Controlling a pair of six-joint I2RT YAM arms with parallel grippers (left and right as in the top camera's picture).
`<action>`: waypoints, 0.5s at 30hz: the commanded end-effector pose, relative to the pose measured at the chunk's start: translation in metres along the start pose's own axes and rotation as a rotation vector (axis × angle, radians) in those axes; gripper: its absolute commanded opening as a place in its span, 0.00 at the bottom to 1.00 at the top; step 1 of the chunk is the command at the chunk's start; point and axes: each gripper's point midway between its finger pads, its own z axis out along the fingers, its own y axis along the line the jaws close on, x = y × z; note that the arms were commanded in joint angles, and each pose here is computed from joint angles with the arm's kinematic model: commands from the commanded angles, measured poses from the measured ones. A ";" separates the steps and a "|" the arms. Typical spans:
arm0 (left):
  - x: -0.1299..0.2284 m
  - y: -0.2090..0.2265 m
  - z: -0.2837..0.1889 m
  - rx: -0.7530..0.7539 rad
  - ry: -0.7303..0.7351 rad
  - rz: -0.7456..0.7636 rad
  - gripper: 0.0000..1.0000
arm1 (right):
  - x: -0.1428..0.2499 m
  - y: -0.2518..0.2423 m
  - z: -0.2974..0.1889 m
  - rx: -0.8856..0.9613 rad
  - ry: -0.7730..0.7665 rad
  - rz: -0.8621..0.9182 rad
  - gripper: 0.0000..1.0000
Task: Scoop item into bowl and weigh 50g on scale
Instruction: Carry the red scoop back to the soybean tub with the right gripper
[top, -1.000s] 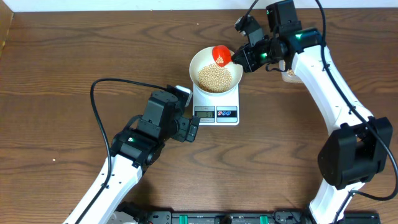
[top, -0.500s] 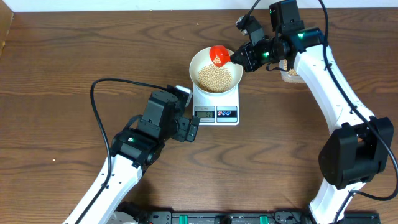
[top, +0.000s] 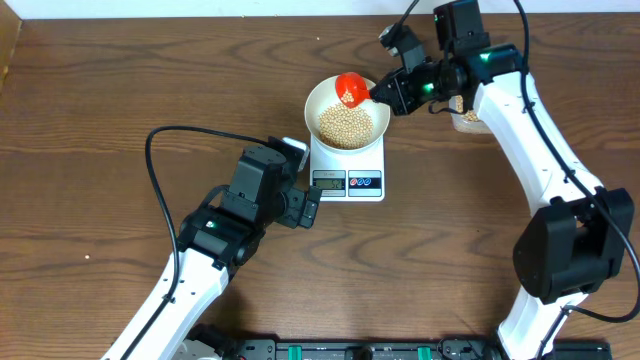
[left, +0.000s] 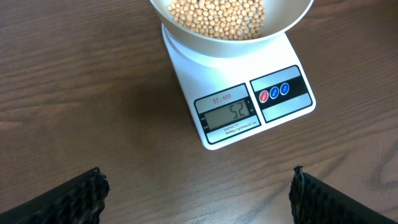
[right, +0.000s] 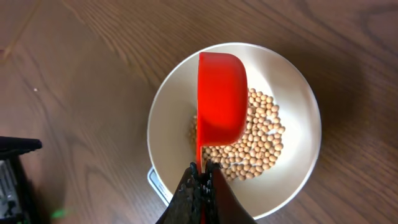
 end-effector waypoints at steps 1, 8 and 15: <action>0.002 -0.001 0.001 0.002 0.009 -0.015 0.95 | -0.021 0.010 -0.034 -0.085 -0.097 0.002 0.01; 0.002 -0.001 0.001 0.002 0.009 -0.015 0.95 | -0.025 -0.026 -0.093 -0.080 -0.202 0.081 0.01; 0.002 -0.001 0.001 0.002 0.009 -0.015 0.95 | 0.001 -0.084 -0.161 0.111 -0.244 0.219 0.01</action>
